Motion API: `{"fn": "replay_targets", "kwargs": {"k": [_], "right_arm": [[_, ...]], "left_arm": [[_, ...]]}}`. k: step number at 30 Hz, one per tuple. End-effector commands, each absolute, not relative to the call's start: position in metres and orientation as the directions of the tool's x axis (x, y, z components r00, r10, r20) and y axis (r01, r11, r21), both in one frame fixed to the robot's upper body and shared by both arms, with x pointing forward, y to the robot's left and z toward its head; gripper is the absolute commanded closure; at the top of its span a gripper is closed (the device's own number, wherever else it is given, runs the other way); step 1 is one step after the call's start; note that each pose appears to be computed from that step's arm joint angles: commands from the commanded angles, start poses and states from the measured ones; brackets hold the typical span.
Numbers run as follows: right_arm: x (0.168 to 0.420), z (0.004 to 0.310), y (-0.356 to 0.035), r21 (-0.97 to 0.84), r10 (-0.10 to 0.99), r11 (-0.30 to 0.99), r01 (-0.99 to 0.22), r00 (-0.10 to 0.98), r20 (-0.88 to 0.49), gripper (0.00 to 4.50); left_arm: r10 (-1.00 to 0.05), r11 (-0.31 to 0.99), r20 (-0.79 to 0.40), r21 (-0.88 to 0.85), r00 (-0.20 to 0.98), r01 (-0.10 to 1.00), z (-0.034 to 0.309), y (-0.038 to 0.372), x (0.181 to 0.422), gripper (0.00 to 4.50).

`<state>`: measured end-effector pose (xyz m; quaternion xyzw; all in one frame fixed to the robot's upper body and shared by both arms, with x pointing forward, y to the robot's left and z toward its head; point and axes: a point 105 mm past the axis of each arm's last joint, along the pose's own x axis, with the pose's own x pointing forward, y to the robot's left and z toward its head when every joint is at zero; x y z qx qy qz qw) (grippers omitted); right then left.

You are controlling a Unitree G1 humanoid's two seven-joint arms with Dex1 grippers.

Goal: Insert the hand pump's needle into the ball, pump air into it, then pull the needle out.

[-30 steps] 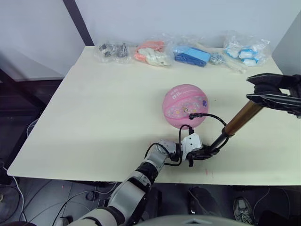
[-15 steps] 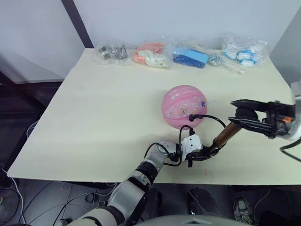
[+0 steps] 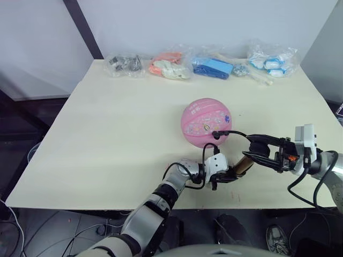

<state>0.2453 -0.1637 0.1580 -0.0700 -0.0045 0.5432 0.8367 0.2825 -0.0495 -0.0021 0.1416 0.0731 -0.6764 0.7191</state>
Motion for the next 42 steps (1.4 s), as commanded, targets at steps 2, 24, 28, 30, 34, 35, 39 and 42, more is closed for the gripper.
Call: {"fn": "replay_targets", "kwargs": {"k": [2,24,28,30,34,35,39,42], "right_arm": [[0.242,0.185,-0.172,-0.138,0.913,0.386,-0.912,0.399,-0.085,2.48],[0.221,0.310,-0.182,-0.258,0.922,0.347,-0.901,0.379,-0.084,2.48],[0.222,0.296,-0.173,-0.236,0.931,0.321,-0.917,0.351,-0.098,2.48],[0.225,0.286,-0.167,-0.224,0.934,0.316,-0.922,0.344,-0.098,2.48],[0.229,0.270,-0.160,-0.193,0.939,0.312,-0.930,0.333,-0.088,2.48],[0.231,0.261,-0.159,-0.186,0.938,0.310,-0.932,0.332,-0.103,2.48],[0.236,0.238,-0.157,-0.160,0.933,0.318,-0.935,0.338,-0.122,2.48],[0.236,0.214,-0.160,-0.123,0.927,0.322,-0.939,0.339,-0.163,2.48]], "left_arm": [[-0.942,0.077,-0.324,0.034,0.084,0.996,-0.018,-0.043,0.278,3.43],[-0.945,0.022,-0.327,0.032,0.031,0.999,-0.016,-0.058,0.270,3.43],[-0.938,0.008,-0.346,0.031,0.018,0.999,-0.018,-0.059,0.269,3.43],[-0.932,0.002,-0.363,0.031,0.013,1.000,-0.020,-0.058,0.269,3.43],[-0.925,-0.004,-0.379,0.033,0.008,0.999,-0.021,-0.058,0.269,3.43],[-0.922,-0.006,-0.386,0.032,0.007,0.999,-0.022,-0.057,0.269,3.43],[-0.913,-0.007,-0.409,0.029,0.005,1.000,-0.026,-0.054,0.269,3.43],[-0.910,-0.002,-0.414,0.026,0.009,1.000,-0.026,-0.052,0.270,3.43]]}}
